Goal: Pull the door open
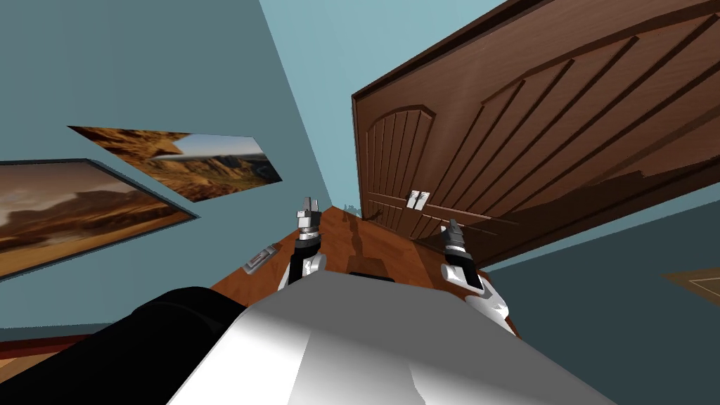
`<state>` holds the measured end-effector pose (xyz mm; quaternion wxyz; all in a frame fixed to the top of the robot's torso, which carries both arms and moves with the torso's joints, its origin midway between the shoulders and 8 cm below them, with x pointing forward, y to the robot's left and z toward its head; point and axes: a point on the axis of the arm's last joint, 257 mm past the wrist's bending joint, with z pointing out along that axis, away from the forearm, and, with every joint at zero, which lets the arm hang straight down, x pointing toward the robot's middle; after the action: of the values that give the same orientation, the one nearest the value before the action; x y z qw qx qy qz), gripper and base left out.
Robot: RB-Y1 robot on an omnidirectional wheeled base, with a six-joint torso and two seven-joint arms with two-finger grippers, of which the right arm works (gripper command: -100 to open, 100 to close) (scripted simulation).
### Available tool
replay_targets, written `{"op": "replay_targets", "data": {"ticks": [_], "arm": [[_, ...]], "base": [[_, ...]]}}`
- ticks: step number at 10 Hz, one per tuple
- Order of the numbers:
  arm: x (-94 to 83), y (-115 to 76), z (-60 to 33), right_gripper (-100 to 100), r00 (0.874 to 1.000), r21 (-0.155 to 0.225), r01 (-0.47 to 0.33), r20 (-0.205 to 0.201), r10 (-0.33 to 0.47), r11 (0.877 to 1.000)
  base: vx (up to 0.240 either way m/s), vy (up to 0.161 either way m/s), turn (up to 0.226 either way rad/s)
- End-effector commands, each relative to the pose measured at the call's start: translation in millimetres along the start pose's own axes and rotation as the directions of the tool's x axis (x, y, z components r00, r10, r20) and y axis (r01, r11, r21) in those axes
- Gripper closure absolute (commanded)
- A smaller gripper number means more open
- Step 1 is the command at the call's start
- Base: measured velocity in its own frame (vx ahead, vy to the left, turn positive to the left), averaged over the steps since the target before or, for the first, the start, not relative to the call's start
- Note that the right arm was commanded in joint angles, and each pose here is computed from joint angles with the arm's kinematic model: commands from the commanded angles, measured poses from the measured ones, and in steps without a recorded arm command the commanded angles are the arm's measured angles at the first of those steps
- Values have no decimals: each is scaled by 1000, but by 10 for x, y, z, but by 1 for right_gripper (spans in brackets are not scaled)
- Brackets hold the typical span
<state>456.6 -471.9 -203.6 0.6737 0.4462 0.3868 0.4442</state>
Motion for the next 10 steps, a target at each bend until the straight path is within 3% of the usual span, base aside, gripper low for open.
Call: {"op": "replay_targets", "data": {"ticks": [1, 5, 6, 7, 8, 10], "arm": [[-80, -101, -9, -100, 1000, 23, 2, 10, -3, 1000], [-379, -289, 91, -100, 998, 63, 5, 56, -8, 998], [-399, -372, 51, -100, 998, 82, 6, 60, -11, 997], [-493, -399, 94, -100, 997, 88, 5, 75, -11, 996], [-507, -453, 66, -100, 997, 101, 5, 78, -13, 995], [-700, -521, 133, -100, 994, 117, 1, 110, -14, 993]], "base": [[43, -4, 45], [61, -5, 81], [64, -6, 63], [57, -2, 107], [46, -4, 43], [59, -4, 117]]}}
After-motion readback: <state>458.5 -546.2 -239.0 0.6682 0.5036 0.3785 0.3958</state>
